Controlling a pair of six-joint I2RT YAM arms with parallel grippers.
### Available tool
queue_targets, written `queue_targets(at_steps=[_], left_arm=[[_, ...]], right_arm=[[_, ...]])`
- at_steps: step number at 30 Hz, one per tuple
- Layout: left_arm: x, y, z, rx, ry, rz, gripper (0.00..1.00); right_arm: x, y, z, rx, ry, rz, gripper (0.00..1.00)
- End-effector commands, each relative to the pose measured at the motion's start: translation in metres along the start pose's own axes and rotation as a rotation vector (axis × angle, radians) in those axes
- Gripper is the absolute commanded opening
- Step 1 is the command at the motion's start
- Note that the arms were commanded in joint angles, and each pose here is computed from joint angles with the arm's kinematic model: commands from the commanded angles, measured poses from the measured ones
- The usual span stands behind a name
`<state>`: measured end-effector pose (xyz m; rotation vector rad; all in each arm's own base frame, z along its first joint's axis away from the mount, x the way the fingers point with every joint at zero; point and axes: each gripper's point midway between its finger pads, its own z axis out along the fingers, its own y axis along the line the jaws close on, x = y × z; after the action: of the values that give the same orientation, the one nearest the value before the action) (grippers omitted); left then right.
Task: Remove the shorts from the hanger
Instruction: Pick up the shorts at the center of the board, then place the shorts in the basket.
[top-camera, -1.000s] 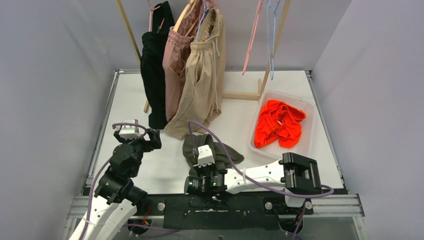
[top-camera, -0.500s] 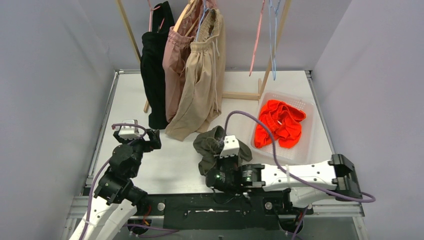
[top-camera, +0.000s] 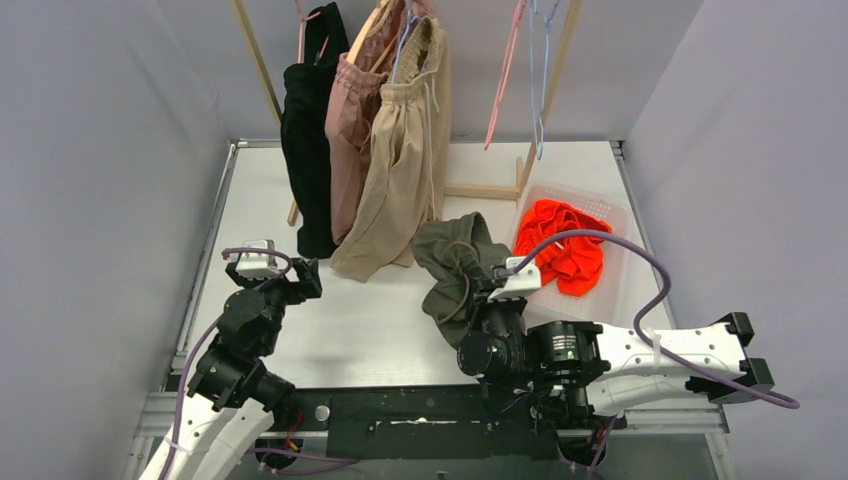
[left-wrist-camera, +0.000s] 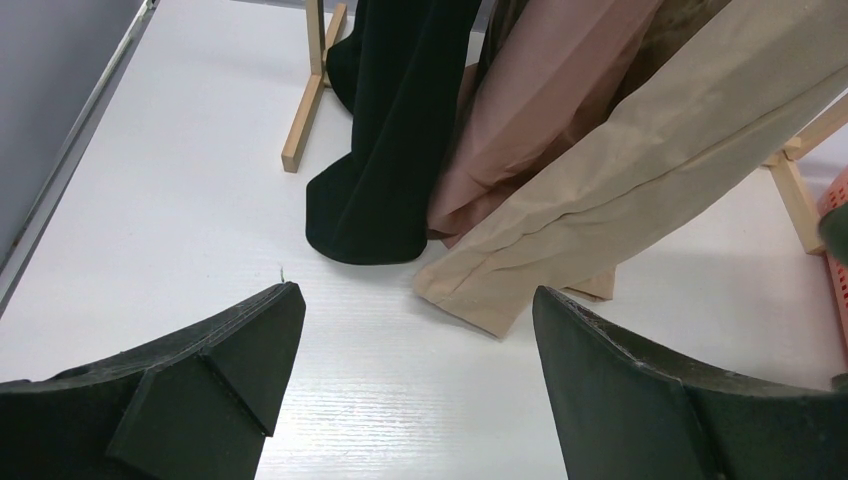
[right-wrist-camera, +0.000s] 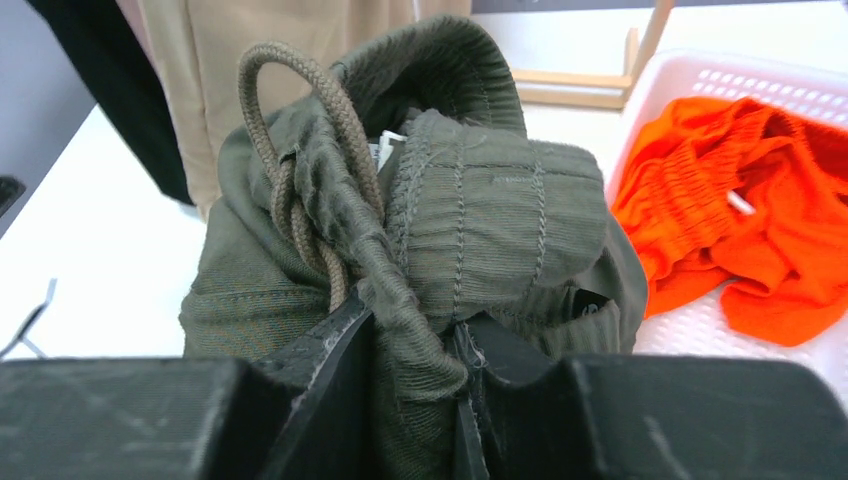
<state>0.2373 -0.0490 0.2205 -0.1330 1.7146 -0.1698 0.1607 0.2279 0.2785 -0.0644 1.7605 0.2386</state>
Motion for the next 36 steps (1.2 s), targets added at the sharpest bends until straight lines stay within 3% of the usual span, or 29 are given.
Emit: queue_targets(at_steps=[1,7,21,30,36], left_arm=[[-0.022,-0.001,-0.003,0.002,-0.069,-0.027,0.86],[-0.023,-0.002,-0.003,0.010,-0.075,-0.029,0.86],[-0.020,-0.006,0.000,0.026,-0.065,-0.022,0.85],[-0.020,-0.005,-0.001,0.023,-0.066,-0.021,0.86],[-0.020,-0.005,-0.001,0.024,-0.065,-0.022,0.85]], right_arm=[[-0.047,-0.036,-0.005,0.131,-0.151,0.089,0.00],[-0.065,-0.071,-0.003,0.226,-0.183,0.076,0.00],[-0.061,-0.195,0.031,0.655,-0.040,0.047,0.00],[-0.035,-0.240,0.094,0.552,0.144,0.185,0.00],[-0.063,-0.255,0.108,0.543,0.109,0.212,0.00]])
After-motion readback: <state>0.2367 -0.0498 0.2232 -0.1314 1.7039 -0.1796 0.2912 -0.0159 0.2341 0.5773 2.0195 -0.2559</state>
